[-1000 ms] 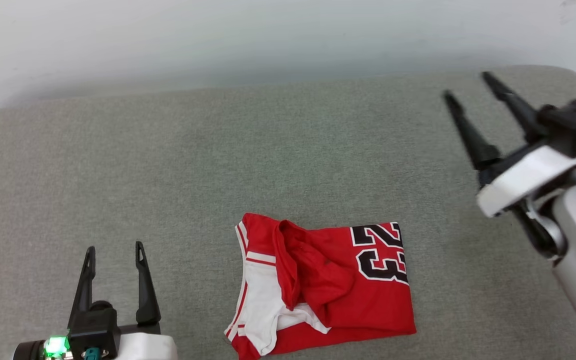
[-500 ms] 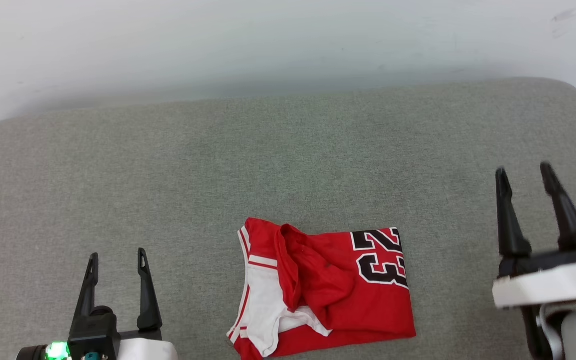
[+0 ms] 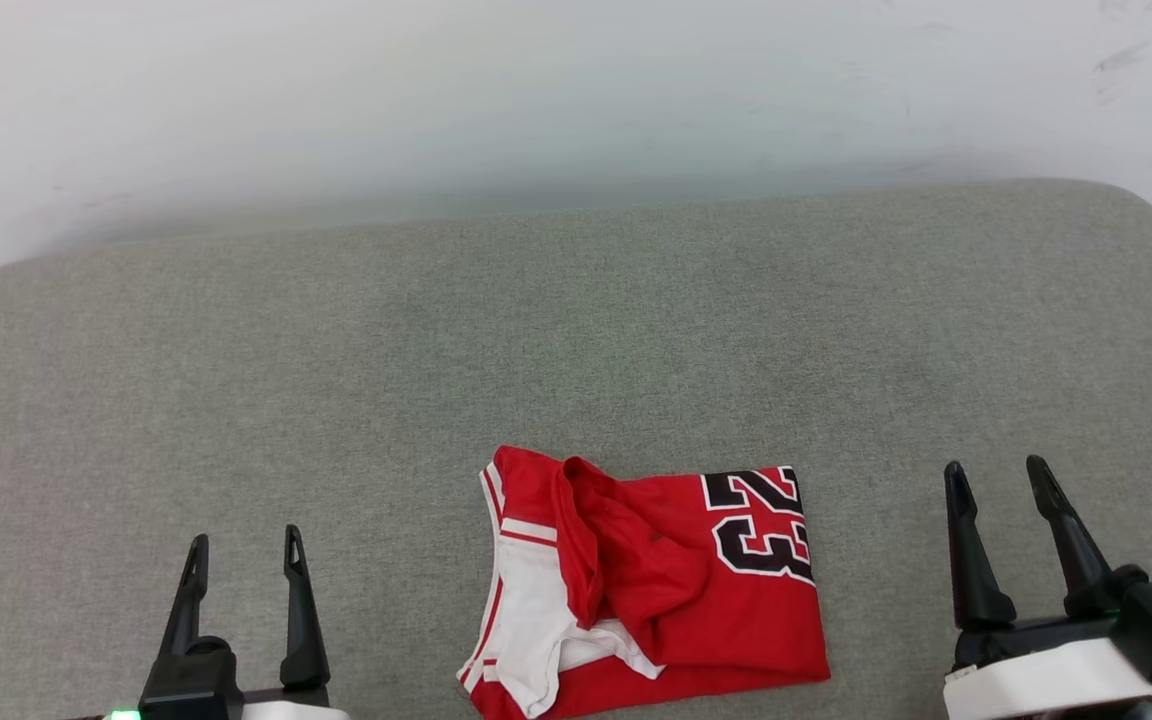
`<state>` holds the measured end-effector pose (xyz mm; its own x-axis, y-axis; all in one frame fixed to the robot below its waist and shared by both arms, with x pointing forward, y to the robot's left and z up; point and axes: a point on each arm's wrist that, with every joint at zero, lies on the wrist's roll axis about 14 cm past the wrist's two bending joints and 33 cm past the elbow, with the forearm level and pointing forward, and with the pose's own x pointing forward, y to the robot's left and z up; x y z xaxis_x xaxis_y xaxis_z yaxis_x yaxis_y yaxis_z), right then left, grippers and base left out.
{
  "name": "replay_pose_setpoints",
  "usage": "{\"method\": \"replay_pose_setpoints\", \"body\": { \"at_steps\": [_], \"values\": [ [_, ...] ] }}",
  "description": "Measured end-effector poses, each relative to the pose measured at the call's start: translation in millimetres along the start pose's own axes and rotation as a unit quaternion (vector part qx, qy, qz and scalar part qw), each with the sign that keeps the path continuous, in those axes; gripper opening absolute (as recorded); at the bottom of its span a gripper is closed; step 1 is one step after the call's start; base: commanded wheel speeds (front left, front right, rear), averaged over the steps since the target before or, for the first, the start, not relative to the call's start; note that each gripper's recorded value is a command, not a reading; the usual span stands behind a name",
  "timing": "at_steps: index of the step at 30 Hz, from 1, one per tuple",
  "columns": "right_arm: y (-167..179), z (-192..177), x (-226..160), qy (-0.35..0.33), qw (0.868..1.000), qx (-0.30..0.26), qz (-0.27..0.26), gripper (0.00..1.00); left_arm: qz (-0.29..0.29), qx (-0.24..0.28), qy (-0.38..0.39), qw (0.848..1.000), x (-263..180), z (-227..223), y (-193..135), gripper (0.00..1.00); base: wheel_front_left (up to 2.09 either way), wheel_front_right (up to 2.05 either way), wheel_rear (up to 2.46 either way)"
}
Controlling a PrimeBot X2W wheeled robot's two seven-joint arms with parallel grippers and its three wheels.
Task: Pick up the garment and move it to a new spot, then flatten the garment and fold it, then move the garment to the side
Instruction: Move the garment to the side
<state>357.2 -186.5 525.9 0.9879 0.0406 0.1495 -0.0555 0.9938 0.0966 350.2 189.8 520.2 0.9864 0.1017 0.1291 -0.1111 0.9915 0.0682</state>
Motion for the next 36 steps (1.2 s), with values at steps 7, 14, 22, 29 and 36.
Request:
{"method": "replay_pose_setpoints", "body": {
  "at_steps": [7,14,22,29,36],
  "values": [
    [-1,56,38,-0.086,0.996,-0.031,0.021,1.00,-0.002,0.001,0.003,1.000,1,-2,0,1.00,0.00,0.00,0.00],
    [21,84,84,-0.080,0.990,-0.047,0.105,1.00,-0.002,0.002,0.010,1.000,4,-7,0,1.00,0.00,0.00,0.00],
    [18,0,90,0.250,0.956,0.003,0.154,1.00,0.001,-0.001,0.018,1.000,9,-13,0,1.00,0.00,0.00,0.00],
    [17,-61,58,0.438,0.880,0.072,0.170,1.00,0.003,-0.002,0.022,1.000,21,-19,0,1.00,0.00,0.00,0.00],
    [37,-118,22,0.548,0.804,0.131,0.189,1.00,0.003,-0.002,0.027,1.000,36,-26,-1,1.00,0.00,0.00,0.00]
  ]
}}
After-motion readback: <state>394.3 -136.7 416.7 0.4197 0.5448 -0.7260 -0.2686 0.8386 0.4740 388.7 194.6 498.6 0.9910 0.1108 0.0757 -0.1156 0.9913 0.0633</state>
